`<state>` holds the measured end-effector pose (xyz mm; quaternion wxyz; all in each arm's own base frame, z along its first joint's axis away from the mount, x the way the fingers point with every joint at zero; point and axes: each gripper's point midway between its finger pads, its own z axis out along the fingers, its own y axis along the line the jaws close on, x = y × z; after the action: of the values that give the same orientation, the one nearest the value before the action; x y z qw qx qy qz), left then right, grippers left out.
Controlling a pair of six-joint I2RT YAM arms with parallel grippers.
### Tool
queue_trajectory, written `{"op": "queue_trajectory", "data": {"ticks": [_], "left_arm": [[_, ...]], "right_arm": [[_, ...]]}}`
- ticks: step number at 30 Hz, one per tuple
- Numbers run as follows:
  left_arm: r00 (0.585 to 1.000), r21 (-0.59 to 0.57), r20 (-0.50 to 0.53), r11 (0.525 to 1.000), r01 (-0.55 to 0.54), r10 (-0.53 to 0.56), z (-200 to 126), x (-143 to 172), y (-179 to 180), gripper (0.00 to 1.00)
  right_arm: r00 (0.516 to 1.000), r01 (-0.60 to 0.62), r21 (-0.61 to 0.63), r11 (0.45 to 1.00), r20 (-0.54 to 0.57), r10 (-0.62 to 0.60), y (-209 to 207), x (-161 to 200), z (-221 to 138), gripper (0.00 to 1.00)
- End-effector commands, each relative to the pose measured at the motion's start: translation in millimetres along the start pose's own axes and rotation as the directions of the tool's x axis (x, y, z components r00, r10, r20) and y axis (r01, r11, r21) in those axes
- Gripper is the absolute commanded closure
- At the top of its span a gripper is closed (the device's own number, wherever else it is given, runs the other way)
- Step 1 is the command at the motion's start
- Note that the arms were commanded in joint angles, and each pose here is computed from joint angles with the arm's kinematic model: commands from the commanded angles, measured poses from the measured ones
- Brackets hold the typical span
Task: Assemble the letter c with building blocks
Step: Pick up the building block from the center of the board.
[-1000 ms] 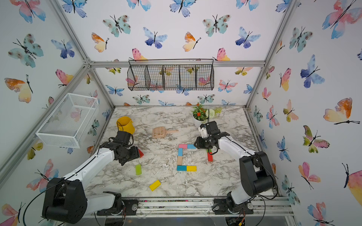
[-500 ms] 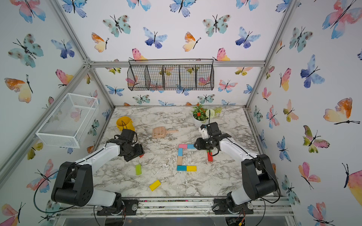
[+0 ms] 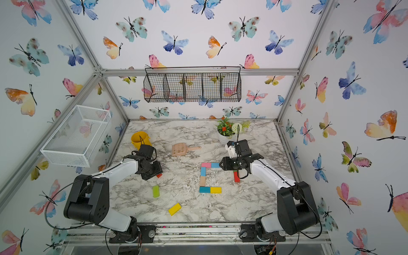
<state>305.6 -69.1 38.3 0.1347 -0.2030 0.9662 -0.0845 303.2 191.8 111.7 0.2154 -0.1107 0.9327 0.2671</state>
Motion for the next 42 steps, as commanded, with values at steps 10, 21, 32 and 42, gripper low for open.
{"op": "queue_trajectory", "data": {"ticks": [10, 21, 32, 42], "left_arm": [[0.999, -0.052, -0.042, 0.998, 0.019, -0.022, 23.4, 8.5, 13.6, 0.46], [0.999, -0.062, -0.036, 0.998, -0.009, 0.007, 22.2, 4.9, 13.8, 0.59], [0.995, -0.008, 0.011, 0.995, -0.095, 0.095, 0.9, -3.1, -3.2, 0.75], [0.923, 0.106, 0.103, 0.919, -0.380, 0.370, -58.9, 10.4, -75.9, 0.75]], "right_arm": [[0.997, 0.066, 0.015, 0.998, 0.030, -0.067, 2.8, -4.3, -8.3, 0.59], [0.996, 0.077, 0.025, 0.997, 0.035, -0.078, 1.4, -5.0, -9.6, 0.60], [0.997, 0.063, 0.026, 0.998, 0.040, -0.064, 0.2, -2.5, -9.0, 0.60], [0.998, 0.037, 0.024, 0.999, 0.047, -0.038, -0.6, -9.1, -7.0, 0.59]]}}
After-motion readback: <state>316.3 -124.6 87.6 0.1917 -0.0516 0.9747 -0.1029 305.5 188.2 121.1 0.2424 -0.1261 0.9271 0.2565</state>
